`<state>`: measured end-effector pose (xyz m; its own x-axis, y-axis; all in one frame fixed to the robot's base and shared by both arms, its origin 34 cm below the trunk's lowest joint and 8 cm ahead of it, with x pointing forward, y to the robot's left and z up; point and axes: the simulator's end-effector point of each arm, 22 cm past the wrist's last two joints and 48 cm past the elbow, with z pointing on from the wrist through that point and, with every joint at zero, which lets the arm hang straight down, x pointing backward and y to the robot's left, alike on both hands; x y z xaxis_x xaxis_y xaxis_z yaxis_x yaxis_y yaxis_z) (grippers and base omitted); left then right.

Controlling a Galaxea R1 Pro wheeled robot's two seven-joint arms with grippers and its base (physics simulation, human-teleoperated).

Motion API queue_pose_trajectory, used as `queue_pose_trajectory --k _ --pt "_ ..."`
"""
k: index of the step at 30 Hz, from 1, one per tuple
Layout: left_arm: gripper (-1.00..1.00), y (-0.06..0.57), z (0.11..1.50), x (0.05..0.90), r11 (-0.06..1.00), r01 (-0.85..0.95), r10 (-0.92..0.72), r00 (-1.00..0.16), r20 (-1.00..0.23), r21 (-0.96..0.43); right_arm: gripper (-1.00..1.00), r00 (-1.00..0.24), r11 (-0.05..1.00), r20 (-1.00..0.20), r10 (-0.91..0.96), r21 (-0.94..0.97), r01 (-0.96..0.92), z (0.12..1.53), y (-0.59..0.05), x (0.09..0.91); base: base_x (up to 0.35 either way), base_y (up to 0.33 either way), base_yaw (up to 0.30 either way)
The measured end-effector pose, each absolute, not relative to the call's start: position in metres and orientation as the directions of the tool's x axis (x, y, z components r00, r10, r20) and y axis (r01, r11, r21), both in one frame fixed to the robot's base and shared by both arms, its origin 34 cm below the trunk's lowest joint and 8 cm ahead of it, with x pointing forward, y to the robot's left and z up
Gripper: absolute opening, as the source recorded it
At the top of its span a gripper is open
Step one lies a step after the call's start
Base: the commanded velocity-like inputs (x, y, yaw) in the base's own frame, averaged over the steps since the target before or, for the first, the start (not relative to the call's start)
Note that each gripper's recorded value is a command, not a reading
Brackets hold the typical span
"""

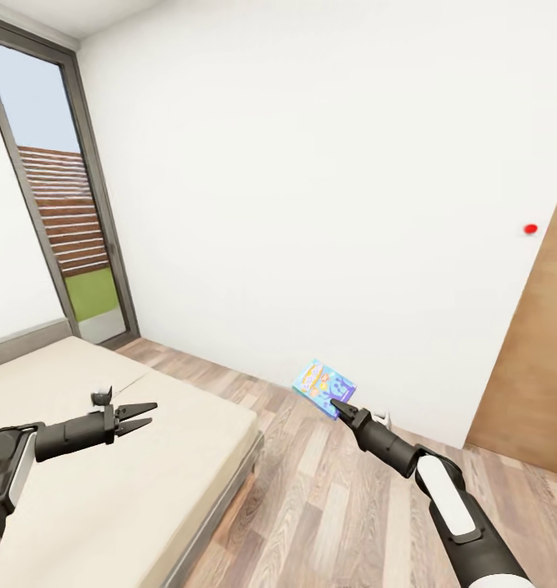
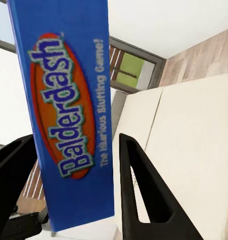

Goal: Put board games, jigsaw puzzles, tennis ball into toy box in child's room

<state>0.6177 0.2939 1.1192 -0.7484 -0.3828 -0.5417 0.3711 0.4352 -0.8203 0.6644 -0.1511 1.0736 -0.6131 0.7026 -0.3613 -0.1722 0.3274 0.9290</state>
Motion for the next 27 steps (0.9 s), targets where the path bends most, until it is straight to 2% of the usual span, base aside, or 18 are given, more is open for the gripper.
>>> queue_pose_trajectory --k 13,27 --pt "1.0 0.294 1.123 0.617 0.438 0.378 -0.381 -0.743 -0.549 -0.816 -1.0 -0.608 0.332 -0.37 0.703 0.926 -0.179 1.079 -0.152 0.664 0.0 0.0 -0.276" --pt "1.0 0.294 1.13 0.615 0.438 0.391 -0.381 -0.735 -0.561 -0.81 -1.0 -0.591 0.322 -0.365 0.719 0.929 -0.182 1.086 -0.159 0.665 0.0 0.0 -0.029"
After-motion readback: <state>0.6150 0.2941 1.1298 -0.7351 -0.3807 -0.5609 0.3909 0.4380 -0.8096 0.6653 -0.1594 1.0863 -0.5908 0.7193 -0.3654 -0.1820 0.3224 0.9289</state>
